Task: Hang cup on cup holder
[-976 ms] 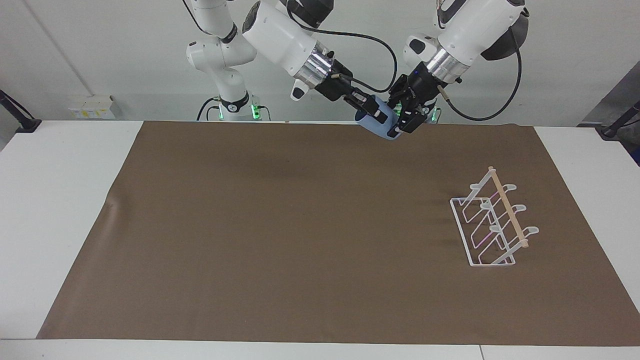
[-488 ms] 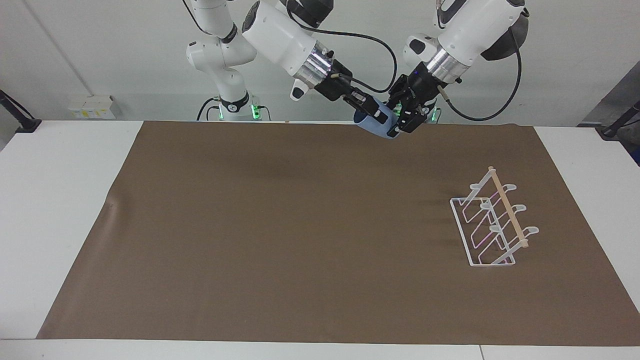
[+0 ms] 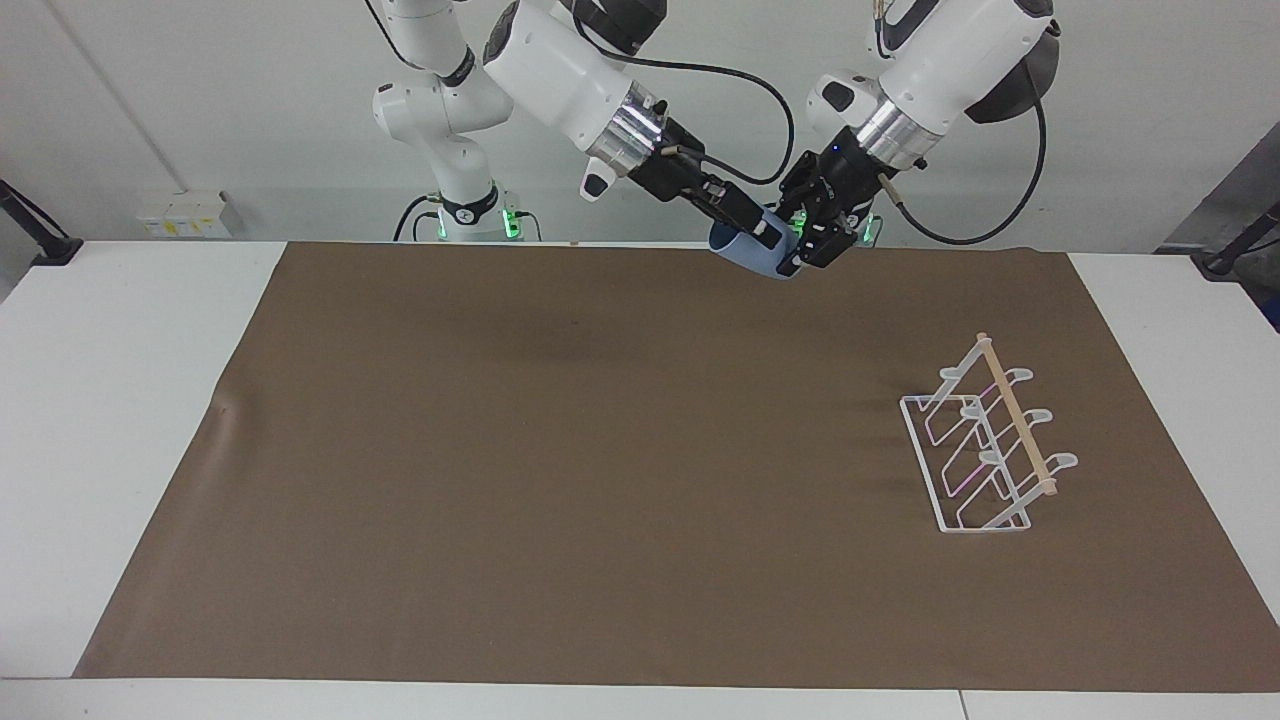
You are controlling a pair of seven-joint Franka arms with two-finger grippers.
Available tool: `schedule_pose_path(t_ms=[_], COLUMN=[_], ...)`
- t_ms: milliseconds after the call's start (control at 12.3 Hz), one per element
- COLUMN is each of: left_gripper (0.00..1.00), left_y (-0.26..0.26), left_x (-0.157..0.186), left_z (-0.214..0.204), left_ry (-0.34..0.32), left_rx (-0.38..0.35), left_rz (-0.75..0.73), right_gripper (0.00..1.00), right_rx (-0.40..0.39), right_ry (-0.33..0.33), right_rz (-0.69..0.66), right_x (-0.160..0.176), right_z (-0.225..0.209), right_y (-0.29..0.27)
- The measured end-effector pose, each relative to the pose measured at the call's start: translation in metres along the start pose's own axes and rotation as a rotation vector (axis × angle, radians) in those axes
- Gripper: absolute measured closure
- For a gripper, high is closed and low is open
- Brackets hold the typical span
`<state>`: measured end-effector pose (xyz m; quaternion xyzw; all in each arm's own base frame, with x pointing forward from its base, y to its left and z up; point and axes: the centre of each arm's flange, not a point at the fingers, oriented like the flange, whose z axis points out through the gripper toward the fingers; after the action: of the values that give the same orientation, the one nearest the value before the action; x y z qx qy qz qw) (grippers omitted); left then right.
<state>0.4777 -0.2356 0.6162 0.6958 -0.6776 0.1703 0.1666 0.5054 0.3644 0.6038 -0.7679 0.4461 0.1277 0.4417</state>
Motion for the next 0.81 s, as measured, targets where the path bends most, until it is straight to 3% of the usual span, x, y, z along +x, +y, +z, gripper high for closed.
schedule_pose_path(t_ms=[244,569,814], left_gripper=[0.24,0.24,0.24], left_y=[-0.006,-0.016,-0.024], left_x=[-0.011,-0.035,-0.056], left_z=[-0.004,-0.011,-0.019], left_ry=[-0.013,-0.116,-0.278], left_rx=[0.012,0.057,0.11], left_rz=[-0.018,-0.019,0.009], right_gripper=[0.43,0.42,0.42], right_rx=[0.0,0.001,0.001], right_ry=[0.0,0.0,0.0], right_rz=[0.0,0.0,0.0], right_x=[0.0,0.0,0.0], right_z=[0.0,0.0,0.0], right_y=[0.0,0.0,0.0])
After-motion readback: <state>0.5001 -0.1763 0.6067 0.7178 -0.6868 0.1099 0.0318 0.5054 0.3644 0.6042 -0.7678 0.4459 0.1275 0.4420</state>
